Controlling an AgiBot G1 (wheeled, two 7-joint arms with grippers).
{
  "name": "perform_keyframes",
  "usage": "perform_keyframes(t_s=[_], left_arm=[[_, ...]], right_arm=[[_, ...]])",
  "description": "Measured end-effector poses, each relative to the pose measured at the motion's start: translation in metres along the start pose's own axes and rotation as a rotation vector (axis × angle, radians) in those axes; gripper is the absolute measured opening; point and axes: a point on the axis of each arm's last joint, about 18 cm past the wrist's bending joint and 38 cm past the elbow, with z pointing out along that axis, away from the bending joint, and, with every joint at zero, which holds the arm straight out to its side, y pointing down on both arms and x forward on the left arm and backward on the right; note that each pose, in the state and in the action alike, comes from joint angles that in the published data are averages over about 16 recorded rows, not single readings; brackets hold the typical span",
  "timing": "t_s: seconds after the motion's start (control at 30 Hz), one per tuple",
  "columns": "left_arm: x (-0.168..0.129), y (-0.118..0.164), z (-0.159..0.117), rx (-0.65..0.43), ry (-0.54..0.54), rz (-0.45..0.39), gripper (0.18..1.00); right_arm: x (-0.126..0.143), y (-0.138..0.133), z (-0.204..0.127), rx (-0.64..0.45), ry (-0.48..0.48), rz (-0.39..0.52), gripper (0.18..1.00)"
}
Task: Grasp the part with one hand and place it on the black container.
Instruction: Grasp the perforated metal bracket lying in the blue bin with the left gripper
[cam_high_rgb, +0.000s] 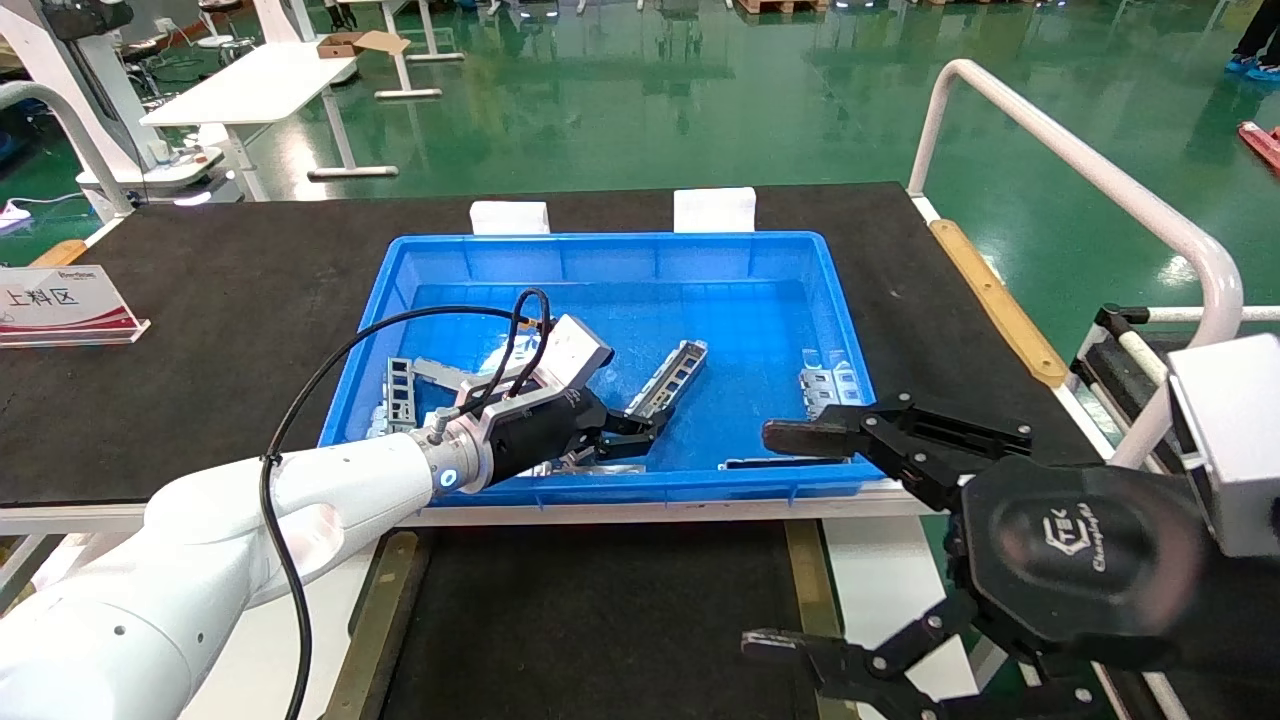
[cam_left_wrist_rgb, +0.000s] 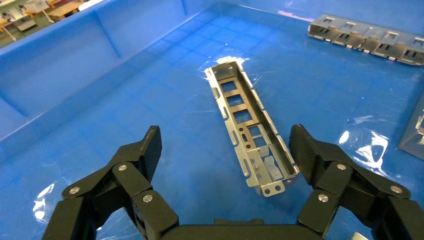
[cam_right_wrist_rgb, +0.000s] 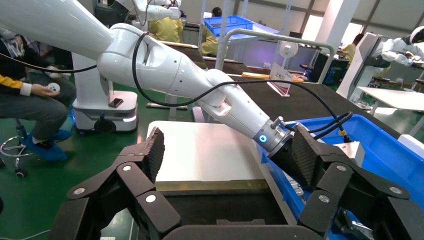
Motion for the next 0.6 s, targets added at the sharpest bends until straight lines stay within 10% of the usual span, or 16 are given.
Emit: perform_keyframes(t_s=[0.6], left_arm=[[-0.0009, 0.0014, 0.0017, -0.002, -0.021, -0.014, 0.667]], right_arm=[[0.0000, 0.0000, 0.0000, 0.000, 0.000, 0.000, 0.655]])
